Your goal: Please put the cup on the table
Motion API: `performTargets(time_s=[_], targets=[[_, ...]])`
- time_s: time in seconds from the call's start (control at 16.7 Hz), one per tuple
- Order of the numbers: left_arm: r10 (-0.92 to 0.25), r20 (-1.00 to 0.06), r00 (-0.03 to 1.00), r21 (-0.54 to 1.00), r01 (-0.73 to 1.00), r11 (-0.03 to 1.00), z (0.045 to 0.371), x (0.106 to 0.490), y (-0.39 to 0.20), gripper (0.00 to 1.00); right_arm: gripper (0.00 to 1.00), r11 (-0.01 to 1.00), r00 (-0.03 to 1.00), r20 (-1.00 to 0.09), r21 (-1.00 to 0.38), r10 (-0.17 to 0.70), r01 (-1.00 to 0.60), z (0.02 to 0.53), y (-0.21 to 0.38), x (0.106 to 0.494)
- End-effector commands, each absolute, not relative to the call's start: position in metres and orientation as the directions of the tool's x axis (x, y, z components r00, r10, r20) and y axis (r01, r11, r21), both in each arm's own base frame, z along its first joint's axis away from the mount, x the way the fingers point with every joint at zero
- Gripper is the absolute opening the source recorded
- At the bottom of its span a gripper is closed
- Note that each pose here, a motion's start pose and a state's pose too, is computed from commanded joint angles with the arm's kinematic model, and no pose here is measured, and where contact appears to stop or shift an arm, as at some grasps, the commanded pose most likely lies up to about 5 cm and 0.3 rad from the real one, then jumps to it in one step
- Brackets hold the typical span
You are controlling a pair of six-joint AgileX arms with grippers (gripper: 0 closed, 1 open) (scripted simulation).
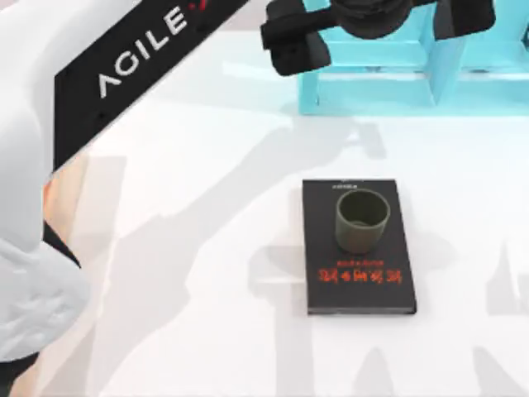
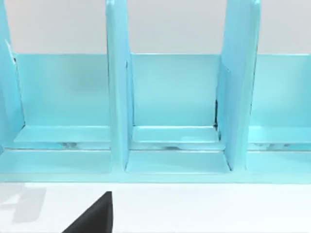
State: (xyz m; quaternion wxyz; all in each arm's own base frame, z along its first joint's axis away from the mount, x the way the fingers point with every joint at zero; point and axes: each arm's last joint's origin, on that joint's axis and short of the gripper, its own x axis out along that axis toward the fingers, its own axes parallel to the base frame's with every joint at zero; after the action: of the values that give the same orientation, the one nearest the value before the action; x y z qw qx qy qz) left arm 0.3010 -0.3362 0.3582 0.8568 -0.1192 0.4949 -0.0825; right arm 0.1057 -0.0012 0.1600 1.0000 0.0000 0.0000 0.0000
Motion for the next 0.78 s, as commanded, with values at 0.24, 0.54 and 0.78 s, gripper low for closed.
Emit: performTargets(time_s=[0.24, 0.54, 0.78], targets=[[-0.103, -0.927, 0.361, -0.107, 0.01, 0.994, 0.286, 0.291, -0.391, 1.0, 1.0, 1.0, 1.0, 0.0, 0.0, 0.0, 0.0, 0.16, -0.001, 0.106], [0.001, -0.955, 0.295, 0.006, 0.019, 1.0, 0.249, 0.28, -0.408, 1.0, 1.0, 1.0, 1.0, 0.0, 0.0, 0.0, 0.0, 0.16, -0.001, 0.106], [0.004, -0.956, 0.292, 0.009, 0.015, 1.0, 0.246, 0.283, -0.408, 1.0, 1.0, 1.0, 1.0, 0.0, 0.0, 0.0, 0.0, 0.16, -0.001, 0.106]])
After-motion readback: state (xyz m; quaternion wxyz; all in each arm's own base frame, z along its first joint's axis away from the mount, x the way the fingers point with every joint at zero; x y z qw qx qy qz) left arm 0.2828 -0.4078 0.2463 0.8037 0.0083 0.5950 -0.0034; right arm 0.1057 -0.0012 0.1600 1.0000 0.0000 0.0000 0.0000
